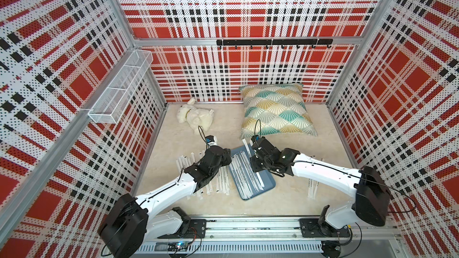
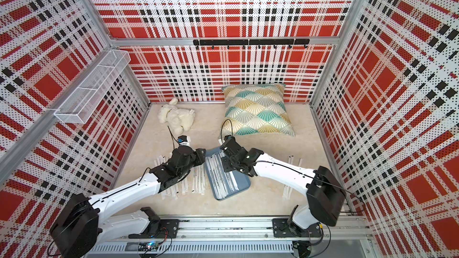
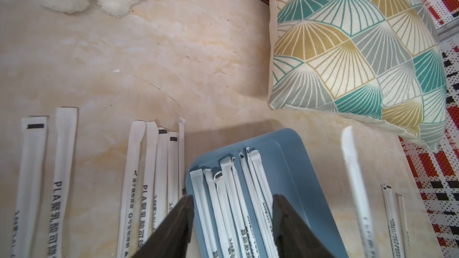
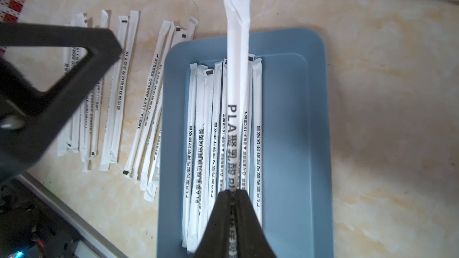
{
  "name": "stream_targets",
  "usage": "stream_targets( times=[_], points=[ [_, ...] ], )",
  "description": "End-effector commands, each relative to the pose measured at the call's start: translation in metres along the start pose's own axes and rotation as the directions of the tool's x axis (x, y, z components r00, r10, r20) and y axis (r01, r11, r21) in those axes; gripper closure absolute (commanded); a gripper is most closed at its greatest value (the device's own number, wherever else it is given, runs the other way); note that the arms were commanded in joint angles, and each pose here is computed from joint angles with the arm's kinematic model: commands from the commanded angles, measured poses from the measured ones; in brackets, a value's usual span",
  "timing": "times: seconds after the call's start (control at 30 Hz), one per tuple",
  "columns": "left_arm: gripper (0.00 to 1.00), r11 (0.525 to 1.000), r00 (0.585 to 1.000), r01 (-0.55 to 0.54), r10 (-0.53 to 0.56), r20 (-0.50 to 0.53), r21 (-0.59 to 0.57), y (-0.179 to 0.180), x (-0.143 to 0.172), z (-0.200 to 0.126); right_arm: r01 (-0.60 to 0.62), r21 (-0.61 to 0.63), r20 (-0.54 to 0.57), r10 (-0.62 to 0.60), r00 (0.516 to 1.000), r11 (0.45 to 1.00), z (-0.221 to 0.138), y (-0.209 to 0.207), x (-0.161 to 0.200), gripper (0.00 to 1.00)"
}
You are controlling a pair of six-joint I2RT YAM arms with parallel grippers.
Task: Put the straws into the storage box
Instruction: Place the straw in the storage box.
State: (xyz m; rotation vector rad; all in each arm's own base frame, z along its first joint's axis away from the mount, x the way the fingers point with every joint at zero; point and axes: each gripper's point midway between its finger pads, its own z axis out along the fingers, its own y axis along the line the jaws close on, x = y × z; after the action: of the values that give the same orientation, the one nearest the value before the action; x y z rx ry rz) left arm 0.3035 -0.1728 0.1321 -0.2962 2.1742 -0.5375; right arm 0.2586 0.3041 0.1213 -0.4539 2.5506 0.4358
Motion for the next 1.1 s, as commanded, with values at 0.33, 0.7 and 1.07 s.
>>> stream_targets(
  times=[0.33,0.7,1.07],
  points=[
    [0.44,1.0,0.999,0.017,-0.017,-0.04,-0.005,0.013,0.017,-0.001,0.005,0.026,-0.126,-0.002,0.992,1.0,0.057,-0.034,0.031,0.87],
    [0.44,1.0,0.999,0.011,-0.012,-0.047,-0.009,0.014,0.02,-0.001,-0.013,0.027,-0.162,0.017,0.987,1.0,0.077,-0.038,0.046,0.87],
    [0.44,1.0,0.999,0.013,-0.013,-0.041,-0.013,0.013,0.017,-0.001,0.004,0.043,-0.146,0.002,0.989,0.999,0.066,-0.04,0.038,0.8]
  ],
)
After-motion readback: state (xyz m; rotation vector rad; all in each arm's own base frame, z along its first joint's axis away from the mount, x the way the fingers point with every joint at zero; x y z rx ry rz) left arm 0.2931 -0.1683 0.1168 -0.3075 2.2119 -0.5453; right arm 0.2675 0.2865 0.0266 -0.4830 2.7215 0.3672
